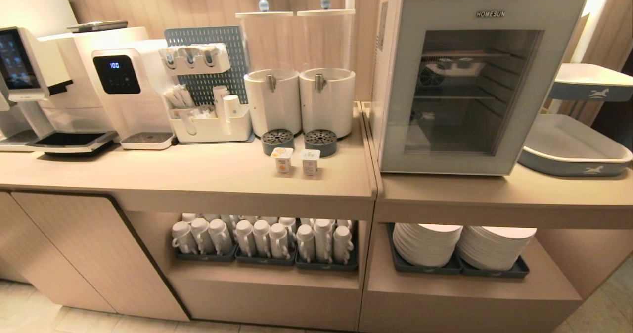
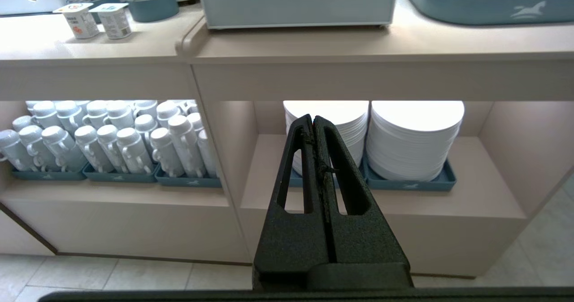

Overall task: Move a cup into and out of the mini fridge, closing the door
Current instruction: Open the freezer door

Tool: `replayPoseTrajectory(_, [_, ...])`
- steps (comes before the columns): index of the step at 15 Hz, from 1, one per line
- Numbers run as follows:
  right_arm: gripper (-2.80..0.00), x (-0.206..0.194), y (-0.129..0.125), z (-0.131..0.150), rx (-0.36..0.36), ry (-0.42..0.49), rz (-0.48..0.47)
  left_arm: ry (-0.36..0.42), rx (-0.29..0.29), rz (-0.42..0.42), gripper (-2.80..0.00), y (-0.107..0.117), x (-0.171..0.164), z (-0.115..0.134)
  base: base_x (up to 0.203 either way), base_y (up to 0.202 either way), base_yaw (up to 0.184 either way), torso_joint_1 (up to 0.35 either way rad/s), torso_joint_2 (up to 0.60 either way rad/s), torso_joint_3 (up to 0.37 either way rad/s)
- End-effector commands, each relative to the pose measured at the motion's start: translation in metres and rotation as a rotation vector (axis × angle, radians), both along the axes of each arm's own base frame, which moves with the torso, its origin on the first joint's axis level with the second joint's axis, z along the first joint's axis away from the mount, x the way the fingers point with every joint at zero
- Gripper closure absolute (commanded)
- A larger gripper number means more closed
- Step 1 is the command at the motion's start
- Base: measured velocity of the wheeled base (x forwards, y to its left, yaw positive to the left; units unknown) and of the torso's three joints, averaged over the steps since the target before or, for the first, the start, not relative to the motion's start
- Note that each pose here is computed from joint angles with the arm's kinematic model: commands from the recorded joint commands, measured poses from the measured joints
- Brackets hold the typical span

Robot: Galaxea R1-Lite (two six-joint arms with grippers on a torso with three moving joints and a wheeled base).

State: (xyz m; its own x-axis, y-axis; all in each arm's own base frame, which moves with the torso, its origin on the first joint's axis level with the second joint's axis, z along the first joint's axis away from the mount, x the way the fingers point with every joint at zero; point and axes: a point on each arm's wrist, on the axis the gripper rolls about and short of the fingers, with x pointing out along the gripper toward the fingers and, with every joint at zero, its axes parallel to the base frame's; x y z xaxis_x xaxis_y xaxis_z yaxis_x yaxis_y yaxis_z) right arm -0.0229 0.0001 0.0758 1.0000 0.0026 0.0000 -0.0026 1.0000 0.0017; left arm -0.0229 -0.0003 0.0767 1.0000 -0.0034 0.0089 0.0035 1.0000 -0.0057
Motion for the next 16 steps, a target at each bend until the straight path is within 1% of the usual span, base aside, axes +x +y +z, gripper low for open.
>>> replayPoseTrajectory(1, [0.00, 0.0001, 0.0000, 0.0000, 0.000, 0.002, 0.001, 0.000, 0.000, 0.000, 0.00, 0.0000, 0.0000, 0.0000, 0.000, -0.192, -0.002, 0.002, 0.00, 0.000])
replayPoseTrajectory(16, [0.00, 0.0001, 0.0000, 0.0000, 0.000, 0.002, 0.002, 0.000, 0.000, 0.000, 0.00, 0.0000, 0.0000, 0.0000, 0.000, -0.195, 0.000, 0.002, 0.00, 0.002])
